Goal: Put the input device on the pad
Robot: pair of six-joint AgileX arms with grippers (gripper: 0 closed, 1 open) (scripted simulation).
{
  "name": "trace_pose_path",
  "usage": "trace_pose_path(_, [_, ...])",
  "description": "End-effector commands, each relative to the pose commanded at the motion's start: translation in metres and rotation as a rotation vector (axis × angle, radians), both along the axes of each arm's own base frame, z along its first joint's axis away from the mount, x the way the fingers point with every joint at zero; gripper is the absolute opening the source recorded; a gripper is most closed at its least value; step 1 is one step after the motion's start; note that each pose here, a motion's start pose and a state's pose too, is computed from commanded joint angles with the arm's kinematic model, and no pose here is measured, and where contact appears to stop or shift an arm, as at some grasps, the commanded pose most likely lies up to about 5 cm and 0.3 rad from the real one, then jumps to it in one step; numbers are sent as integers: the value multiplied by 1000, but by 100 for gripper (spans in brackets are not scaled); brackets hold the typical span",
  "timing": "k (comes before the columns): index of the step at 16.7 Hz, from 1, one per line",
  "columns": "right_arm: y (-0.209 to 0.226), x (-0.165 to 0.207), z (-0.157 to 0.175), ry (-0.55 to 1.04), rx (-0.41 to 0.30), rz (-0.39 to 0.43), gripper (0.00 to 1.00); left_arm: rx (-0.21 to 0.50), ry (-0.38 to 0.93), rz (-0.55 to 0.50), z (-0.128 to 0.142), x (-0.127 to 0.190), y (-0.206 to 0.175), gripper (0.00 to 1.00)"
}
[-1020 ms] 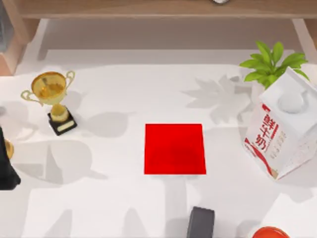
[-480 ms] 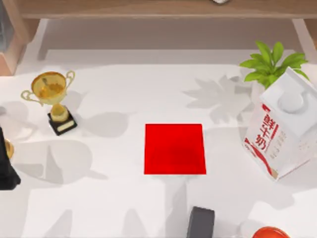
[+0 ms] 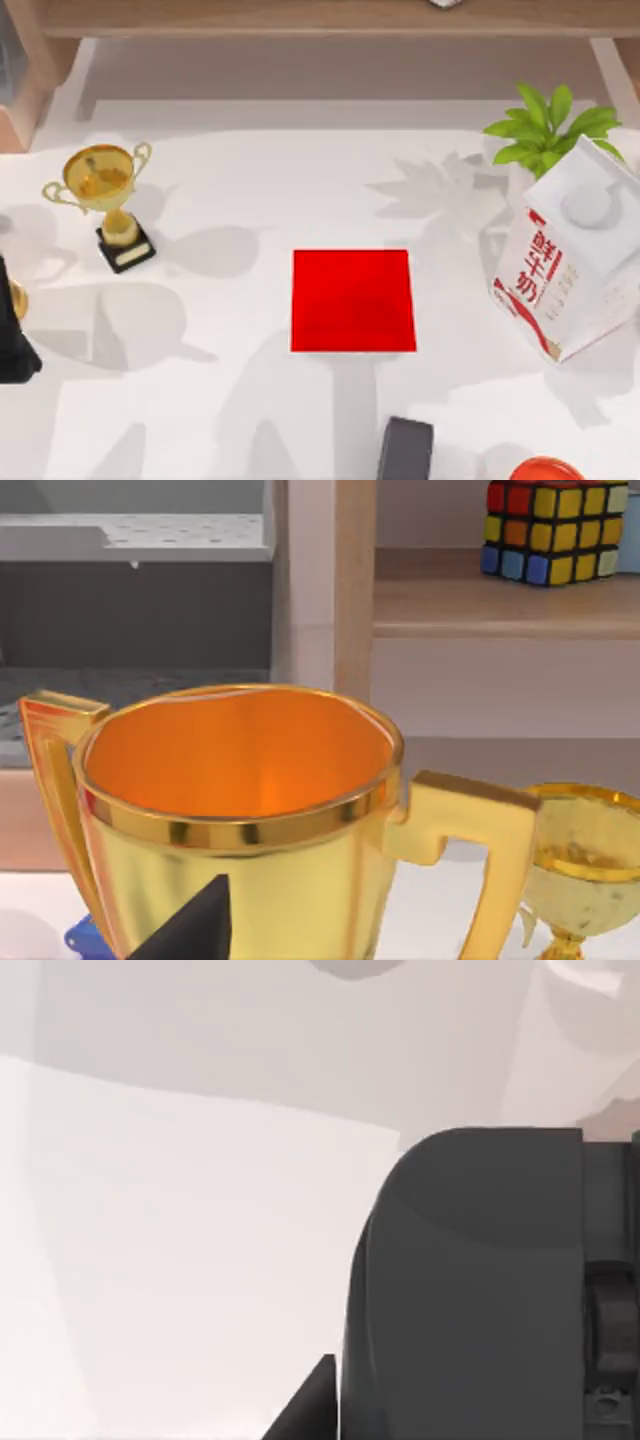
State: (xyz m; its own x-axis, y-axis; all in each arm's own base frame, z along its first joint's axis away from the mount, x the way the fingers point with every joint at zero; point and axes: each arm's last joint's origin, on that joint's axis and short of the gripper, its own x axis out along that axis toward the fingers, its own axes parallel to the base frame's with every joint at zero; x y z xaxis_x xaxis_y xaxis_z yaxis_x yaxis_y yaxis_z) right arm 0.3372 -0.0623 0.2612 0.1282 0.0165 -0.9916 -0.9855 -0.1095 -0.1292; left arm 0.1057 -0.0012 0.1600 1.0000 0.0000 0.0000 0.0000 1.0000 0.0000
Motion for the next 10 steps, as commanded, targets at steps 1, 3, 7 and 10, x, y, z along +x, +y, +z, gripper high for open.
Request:
trace_pose_path(1, [10,3,12,-29,16,-49,0,0,0,0,0,0,0,100])
trace_pose_path(3, [34,8,35,-84,65,-170,0,0,0,0,0,0,0,100])
trace_pose_path(7, [89,13,75,-145,211,-466,0,0,0,0,0,0,0,100])
trace_pose_path(10, [133,16,90,-123,326,-712,0,0,0,0,0,0,0,100])
